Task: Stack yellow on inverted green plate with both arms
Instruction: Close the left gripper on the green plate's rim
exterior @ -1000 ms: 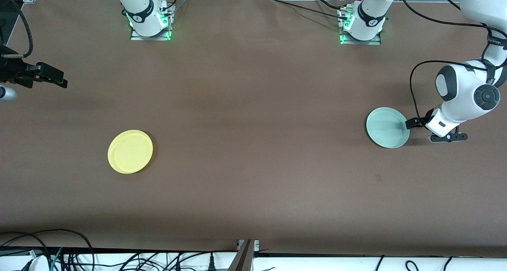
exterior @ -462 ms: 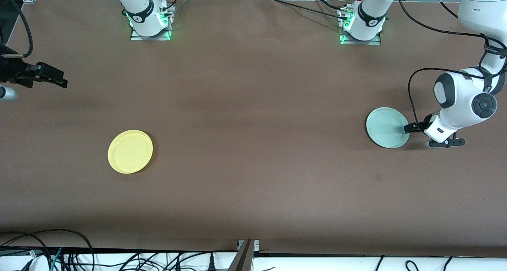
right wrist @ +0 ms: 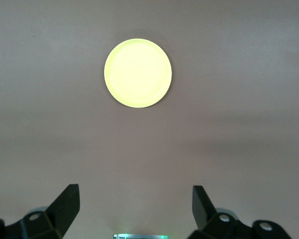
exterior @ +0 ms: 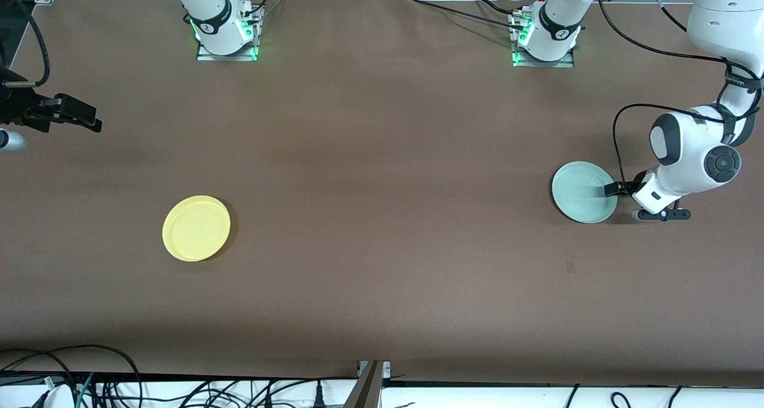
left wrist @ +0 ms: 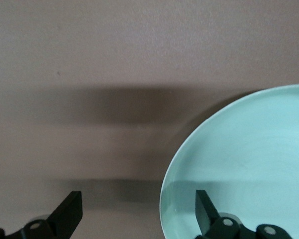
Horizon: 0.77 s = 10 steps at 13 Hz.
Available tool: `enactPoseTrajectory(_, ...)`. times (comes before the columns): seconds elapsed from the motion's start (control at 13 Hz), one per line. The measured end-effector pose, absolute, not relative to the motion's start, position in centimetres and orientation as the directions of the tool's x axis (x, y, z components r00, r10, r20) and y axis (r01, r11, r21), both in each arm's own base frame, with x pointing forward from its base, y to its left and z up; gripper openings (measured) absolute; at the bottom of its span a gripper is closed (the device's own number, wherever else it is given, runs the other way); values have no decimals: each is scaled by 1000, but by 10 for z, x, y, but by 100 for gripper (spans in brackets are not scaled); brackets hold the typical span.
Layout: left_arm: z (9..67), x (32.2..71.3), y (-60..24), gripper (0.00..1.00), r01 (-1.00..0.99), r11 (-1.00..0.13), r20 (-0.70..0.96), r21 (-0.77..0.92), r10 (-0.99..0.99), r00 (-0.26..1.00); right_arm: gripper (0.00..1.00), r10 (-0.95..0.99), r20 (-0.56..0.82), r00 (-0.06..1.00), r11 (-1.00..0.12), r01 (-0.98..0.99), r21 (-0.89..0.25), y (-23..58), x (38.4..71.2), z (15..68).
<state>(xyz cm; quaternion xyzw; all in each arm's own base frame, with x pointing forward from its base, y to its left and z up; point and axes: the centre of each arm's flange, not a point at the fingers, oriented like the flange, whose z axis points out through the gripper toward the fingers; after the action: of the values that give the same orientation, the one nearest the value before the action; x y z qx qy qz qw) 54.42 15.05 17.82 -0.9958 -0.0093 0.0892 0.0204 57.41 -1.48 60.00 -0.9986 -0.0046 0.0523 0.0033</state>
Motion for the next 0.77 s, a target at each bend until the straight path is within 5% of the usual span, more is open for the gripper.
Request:
enactPoseTrajectory(0.46,184,536,149,100,-10,-1000,-250,-16,-5,968,100,9,-104,994,-1000,9,-7,-15,574,600)
enactPoseTrajectory(0.62,184,536,149,94,-6,-1000,-251,-12,-3,968,100,9,-104,994,-1000,9,-7,-15,574,600)
enactPoseTrajectory(0.77,184,536,149,75,-5,-1000,-251,-11,-2,968,100,9,-104,994,-1000,9,-7,-15,574,600)
